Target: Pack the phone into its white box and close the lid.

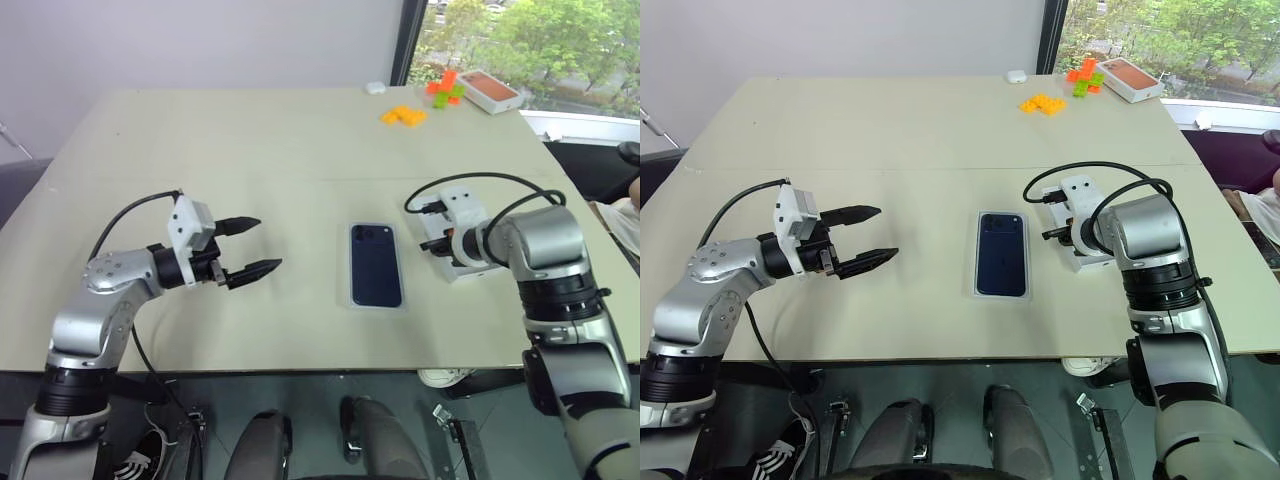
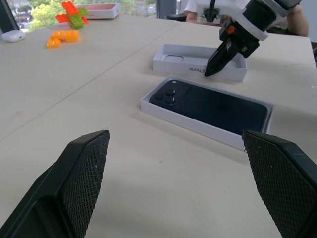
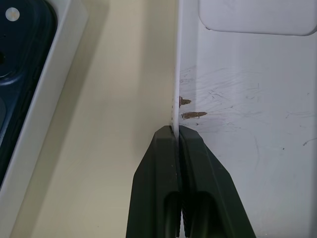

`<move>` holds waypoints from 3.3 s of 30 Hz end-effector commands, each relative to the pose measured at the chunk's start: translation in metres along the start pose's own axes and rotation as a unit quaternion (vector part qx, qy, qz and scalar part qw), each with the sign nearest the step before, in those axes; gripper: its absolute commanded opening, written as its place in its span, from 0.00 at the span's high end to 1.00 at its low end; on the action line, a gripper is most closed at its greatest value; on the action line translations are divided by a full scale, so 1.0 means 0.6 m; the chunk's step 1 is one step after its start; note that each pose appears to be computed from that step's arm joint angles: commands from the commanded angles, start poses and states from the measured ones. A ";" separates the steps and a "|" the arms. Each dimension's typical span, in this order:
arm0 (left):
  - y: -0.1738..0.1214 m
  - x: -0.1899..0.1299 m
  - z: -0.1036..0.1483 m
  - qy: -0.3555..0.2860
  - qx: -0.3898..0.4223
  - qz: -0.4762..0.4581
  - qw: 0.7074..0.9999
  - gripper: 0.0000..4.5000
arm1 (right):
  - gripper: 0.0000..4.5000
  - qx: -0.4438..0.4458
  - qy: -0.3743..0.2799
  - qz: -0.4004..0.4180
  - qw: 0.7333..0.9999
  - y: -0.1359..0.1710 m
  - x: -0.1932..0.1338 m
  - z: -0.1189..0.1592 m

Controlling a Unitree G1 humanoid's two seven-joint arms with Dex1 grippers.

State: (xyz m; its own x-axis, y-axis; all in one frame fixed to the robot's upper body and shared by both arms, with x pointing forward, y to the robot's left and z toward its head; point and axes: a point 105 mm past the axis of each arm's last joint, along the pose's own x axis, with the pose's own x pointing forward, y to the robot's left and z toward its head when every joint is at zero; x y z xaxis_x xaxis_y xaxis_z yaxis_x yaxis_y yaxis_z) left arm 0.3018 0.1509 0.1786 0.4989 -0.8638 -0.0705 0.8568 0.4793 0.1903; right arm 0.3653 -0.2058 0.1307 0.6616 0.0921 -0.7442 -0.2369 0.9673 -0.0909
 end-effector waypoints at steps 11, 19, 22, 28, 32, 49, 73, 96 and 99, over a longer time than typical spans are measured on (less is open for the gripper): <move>0.013 -0.001 0.020 -0.027 0.020 0.018 0.999 0.00 | 0.99 0.075 -0.229 0.136 0.961 0.029 -0.048 0.141; 0.013 -0.002 0.019 -0.027 0.017 0.020 0.999 0.00 | 0.99 0.073 -0.246 0.145 0.955 0.034 -0.050 0.152; 0.015 -0.002 0.019 -0.026 0.020 0.023 0.999 0.00 | 0.99 0.162 -0.317 0.287 0.889 0.074 -0.108 0.203; 0.018 -0.002 0.022 -0.027 0.020 0.025 0.999 0.00 | 0.99 0.239 -0.312 0.427 0.814 0.131 -0.142 0.196; 0.019 -0.002 0.023 -0.025 0.022 0.024 0.999 0.00 | 0.99 0.286 -0.302 0.433 0.800 0.135 -0.131 0.187; 0.022 -0.002 0.026 -0.032 0.014 0.031 0.999 0.00 | 0.99 0.292 -0.209 0.590 0.723 0.245 -0.144 0.093; 0.013 0.015 0.017 -0.037 0.001 0.032 0.999 0.00 | 0.99 0.317 -0.116 0.541 0.770 0.249 -0.104 0.036; 0.006 0.017 -0.003 -0.033 -0.020 0.031 0.999 0.00 | 0.99 0.325 -0.074 0.548 0.767 0.271 -0.096 0.012; -0.001 0.022 -0.007 -0.031 -0.023 0.029 0.999 0.00 | 0.99 0.332 -0.069 0.524 0.781 0.257 -0.080 0.007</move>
State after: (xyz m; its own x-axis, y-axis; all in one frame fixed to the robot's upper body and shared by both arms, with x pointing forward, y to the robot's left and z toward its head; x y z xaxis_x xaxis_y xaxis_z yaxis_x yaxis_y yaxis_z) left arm 0.3121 0.1450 0.1681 0.5525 -0.8335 -0.0118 0.8282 0.5473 0.1206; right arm 0.2981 -0.0586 0.1533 0.4286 0.8982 -0.0971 -0.3028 0.2441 0.9213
